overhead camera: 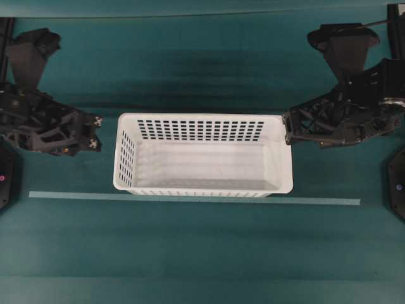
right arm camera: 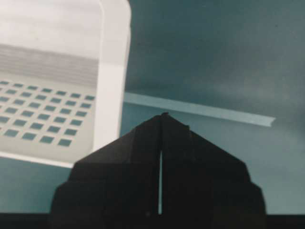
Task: Lift the white basket with both hands.
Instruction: 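Move both grippers inward toward the short ends of the white basket, then lower both open grippers over the basket's left and right rims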
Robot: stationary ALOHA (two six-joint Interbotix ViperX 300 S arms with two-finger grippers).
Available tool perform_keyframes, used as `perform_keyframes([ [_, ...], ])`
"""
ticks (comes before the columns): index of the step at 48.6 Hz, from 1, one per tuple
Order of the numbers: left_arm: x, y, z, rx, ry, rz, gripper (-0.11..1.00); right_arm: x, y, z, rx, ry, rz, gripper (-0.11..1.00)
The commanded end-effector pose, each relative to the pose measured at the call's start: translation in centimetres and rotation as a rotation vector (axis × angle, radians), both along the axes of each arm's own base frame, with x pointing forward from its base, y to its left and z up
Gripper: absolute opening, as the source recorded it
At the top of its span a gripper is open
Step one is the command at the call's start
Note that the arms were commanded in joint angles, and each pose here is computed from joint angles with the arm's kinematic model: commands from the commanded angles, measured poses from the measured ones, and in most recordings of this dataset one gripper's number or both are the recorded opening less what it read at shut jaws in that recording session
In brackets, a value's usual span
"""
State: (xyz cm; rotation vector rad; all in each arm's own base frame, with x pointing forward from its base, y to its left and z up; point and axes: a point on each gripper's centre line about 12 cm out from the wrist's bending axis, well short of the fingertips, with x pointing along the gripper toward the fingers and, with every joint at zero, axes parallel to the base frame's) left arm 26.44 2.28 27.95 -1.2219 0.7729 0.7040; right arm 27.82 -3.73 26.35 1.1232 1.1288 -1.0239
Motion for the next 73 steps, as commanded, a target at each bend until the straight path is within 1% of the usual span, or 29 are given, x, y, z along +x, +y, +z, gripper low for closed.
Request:
perform_keyframes([
  [1, 0.8, 0.1, 0.1, 0.0, 0.032, 0.002, -0.05, 0.6, -0.1, -0.3, -0.005, 0.005, -0.003, 0.0],
  [10, 1.1, 0.1, 0.0, -0.013, 0.042, 0.02, -0.05, 1.1, -0.1, -0.6, -0.005, -0.038, -0.001, 0.0],
  [16, 1.1, 0.1, -0.1, -0.015, 0.04, 0.022, -0.04, 1.4, 0.1, -1.2, 0.006, -0.083, 0.0, 0.0],
  [21, 1.1, 0.1, -0.4, -0.013, 0.051, 0.018, -0.03, 1.5, 0.1, -1.5, 0.009, -0.1, -0.002, 0.0],
  [27, 1.0, 0.1, -0.6, -0.011, 0.051, 0.014, 0.0, 1.6, 0.1, -1.7, 0.01, -0.112, 0.0, 0.03],
  [33, 1.1, 0.1, -0.7, -0.007, 0.022, 0.011, 0.06, 1.9, 0.1, -1.8, 0.005, -0.149, 0.004, 0.09],
  [35, 1.1, 0.1, -0.6, -0.006, 0.007, 0.01, 0.1, 2.0, 0.1, -1.8, 0.003, -0.163, 0.006, 0.12],
  [37, 0.9, 0.1, -0.6, -0.006, -0.004, 0.011, 0.16, 2.1, 0.2, -2.0, 0.002, -0.173, 0.006, 0.17],
  [39, 0.7, 0.0, -0.7, -0.006, -0.004, 0.01, 0.25, 2.1, 0.2, -2.0, 0.004, -0.183, 0.005, 0.22],
  [41, 0.6, 0.0, -0.8, -0.007, -0.002, 0.012, 0.36, 2.1, 0.3, -2.2, 0.008, -0.186, 0.005, 0.29],
  [43, 0.4, 0.0, -1.0, -0.012, 0.002, 0.019, 0.5, 2.1, 0.3, -2.4, 0.012, -0.188, 0.004, 0.38],
  [44, 0.4, 0.0, -0.9, -0.012, -0.001, 0.017, 0.56, 2.1, 0.3, -2.4, 0.012, -0.188, 0.004, 0.45],
  [49, 0.5, 0.0, -1.2, -0.018, -0.005, 0.027, 0.86, 2.2, 0.3, -2.5, 0.013, -0.201, 0.002, 0.71],
  [52, 0.7, 0.0, -1.3, -0.021, -0.015, 0.032, 0.96, 2.2, 0.4, -2.6, 0.013, -0.202, 0.002, 0.86],
  [55, 1.1, 0.1, -1.8, -0.024, -0.013, 0.037, 0.95, 2.3, 0.4, -2.9, 0.014, -0.195, 0.0, 0.96],
  [57, 1.4, 0.1, -2.2, -0.027, -0.014, 0.04, 0.94, 2.3, 0.4, -3.1, 0.015, -0.189, -0.002, 0.98],
  [64, 1.8, 0.1, -3.6, -0.039, 0.01, 0.055, 0.93, 2.5, 0.2, -4.0, 0.02, -0.157, -0.013, 0.97],
  [69, 2.0, 0.6, -4.6, -0.044, 0.031, 0.079, 0.93, 2.7, 0.2, -4.7, 0.026, -0.132, -0.027, 0.97],
  [73, 2.2, 0.9, -5.1, -0.044, 0.046, 0.085, 0.93, 2.8, 0.1, -5.4, 0.033, -0.11, -0.053, 0.97],
])
